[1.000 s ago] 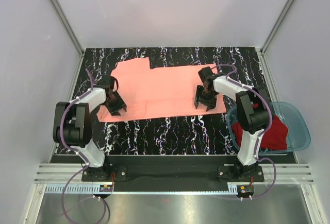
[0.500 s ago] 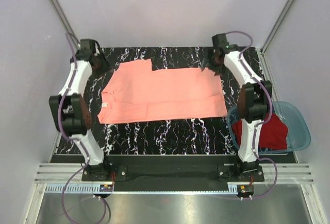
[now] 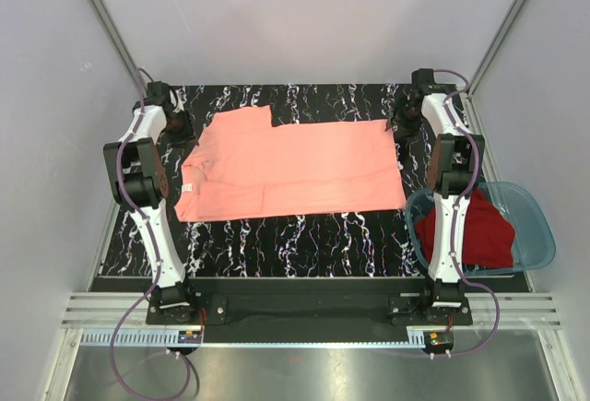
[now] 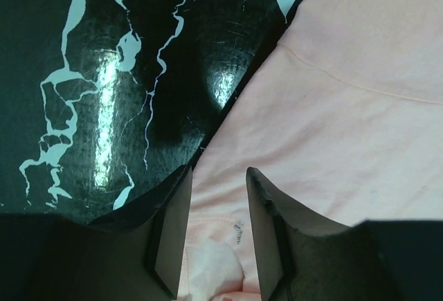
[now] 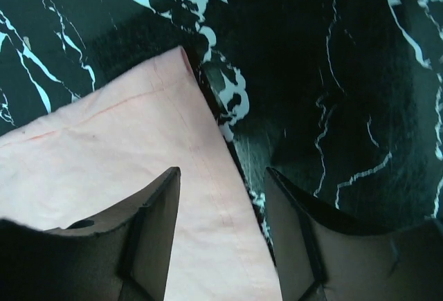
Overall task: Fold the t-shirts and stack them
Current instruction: Fold the tshirt
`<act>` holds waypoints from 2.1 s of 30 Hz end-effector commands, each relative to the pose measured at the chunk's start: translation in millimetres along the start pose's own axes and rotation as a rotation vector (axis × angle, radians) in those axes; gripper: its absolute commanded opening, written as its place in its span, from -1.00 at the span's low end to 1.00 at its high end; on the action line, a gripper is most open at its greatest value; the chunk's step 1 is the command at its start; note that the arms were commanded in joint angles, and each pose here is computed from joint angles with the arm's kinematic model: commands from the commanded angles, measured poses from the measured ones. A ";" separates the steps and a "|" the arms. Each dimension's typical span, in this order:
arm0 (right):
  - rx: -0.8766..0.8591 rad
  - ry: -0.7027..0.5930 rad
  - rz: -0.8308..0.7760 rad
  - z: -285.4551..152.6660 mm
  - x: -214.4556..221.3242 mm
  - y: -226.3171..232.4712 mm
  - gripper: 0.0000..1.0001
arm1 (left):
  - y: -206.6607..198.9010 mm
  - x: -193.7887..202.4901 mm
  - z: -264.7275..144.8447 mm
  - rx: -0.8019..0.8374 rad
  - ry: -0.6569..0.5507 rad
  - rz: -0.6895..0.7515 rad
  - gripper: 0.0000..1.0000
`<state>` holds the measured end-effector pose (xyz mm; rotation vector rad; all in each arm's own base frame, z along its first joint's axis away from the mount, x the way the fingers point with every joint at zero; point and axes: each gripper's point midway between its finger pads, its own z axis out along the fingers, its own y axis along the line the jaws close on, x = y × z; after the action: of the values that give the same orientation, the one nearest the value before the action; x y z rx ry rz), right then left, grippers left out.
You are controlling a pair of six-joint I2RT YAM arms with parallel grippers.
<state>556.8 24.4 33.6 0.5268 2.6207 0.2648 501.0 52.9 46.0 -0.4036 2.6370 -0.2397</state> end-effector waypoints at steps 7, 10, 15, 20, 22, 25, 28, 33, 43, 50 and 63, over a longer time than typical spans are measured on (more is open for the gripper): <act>-0.083 -0.055 -0.082 1.6 -27.1 13.9 0.19 | -10.5 -35.2 -1.8 0.063 -0.089 0.071 -0.16; -0.094 -0.052 -0.080 4.0 -26.5 13.0 0.19 | -7.3 -34.4 6.9 0.054 -0.075 0.067 -0.16; -0.126 -0.037 -0.066 11.5 -24.6 16.6 0.18 | -10.9 -39.4 22.2 0.079 -0.072 0.058 -0.16; -0.147 -0.018 -0.042 19.6 -20.4 18.6 0.16 | -24.6 -58.4 29.3 0.147 -0.130 0.017 -0.12; -0.148 -0.016 -0.040 20.7 -19.9 18.6 0.16 | -32.6 -65.6 30.4 0.182 -0.156 0.010 -0.10; -0.150 -0.016 -0.033 22.2 -20.1 17.3 0.16 | -48.5 -74.6 33.5 0.244 -0.176 0.038 -0.09; -0.159 -0.017 -0.026 21.5 -21.1 18.7 0.15 | -57.7 -73.7 40.1 0.269 -0.159 0.066 -0.09; -0.170 -0.023 -0.005 21.9 -26.1 15.9 0.15 | -60.3 -59.9 51.0 0.241 -0.122 0.092 -0.09; -0.166 -0.031 -0.005 23.8 -30.9 11.8 0.19 | -55.8 -48.9 55.0 0.206 -0.087 0.108 -0.14; -0.164 -0.036 -0.001 34.2 -35.3 10.6 0.22 | -48.3 -39.4 58.5 0.187 -0.056 0.104 -0.17; -0.167 -0.004 0.010 42.4 -31.1 11.7 0.03 | -53.8 -40.8 57.5 0.232 -0.061 0.074 -0.37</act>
<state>613.8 27.5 27.4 0.4634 2.5104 0.4812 577.4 12.0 28.6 -0.2294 2.5154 -0.4608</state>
